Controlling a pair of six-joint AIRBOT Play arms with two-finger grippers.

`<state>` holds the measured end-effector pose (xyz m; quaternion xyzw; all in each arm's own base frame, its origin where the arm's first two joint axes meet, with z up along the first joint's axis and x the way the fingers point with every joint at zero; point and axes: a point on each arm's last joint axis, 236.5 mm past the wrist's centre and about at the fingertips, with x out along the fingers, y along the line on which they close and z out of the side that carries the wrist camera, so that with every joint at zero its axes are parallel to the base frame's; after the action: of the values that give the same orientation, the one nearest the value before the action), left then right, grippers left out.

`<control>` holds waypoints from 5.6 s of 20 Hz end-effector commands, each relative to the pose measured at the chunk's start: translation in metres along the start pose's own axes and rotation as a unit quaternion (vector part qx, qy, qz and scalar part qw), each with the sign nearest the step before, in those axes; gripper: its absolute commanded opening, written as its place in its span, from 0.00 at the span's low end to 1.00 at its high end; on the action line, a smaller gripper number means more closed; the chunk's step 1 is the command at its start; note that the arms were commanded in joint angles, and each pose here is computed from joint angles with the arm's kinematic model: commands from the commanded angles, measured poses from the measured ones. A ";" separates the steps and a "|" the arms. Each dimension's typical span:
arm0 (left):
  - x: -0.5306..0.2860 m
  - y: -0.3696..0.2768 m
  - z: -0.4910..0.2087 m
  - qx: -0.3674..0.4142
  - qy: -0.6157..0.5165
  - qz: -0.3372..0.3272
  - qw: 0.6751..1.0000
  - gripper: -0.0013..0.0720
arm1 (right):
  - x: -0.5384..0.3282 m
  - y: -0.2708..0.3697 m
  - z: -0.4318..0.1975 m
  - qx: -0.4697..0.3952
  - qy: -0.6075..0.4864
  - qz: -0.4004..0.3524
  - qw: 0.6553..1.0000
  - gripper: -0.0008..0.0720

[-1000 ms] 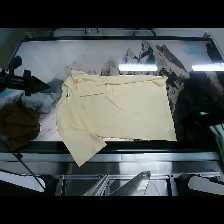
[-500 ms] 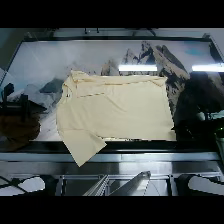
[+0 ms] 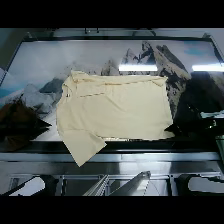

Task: Fold the shirts.

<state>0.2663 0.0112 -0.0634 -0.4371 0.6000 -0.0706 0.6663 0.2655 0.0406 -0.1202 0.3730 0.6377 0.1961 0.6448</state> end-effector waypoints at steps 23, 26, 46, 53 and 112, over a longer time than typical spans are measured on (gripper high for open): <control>0.011 -0.123 -0.029 0.168 0.142 -0.068 0.973 0.05 | -0.143 0.188 0.048 -0.099 -0.151 0.333 0.926 0.03; -0.094 -0.249 -0.042 0.306 0.009 -0.277 0.911 0.05 | -0.252 0.283 0.037 -0.226 -0.286 0.422 0.830 0.03; -0.298 -0.387 -0.083 0.566 -0.219 -0.249 0.755 0.05 | -0.347 0.363 0.031 -0.373 -0.554 0.075 0.740 0.03; -0.017 -0.273 0.043 0.419 0.030 -0.123 0.899 0.05 | -0.155 0.242 0.153 -0.260 -0.383 0.074 0.883 0.03; 0.041 -0.106 0.099 0.114 0.220 0.113 0.962 0.42 | -0.095 -0.021 0.097 -0.010 -0.029 0.021 0.999 0.42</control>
<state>0.4297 -0.0422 -0.0421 -0.2675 0.7572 -0.1854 0.5663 0.4068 -0.0607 -0.0850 0.3842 0.5356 0.1925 0.7269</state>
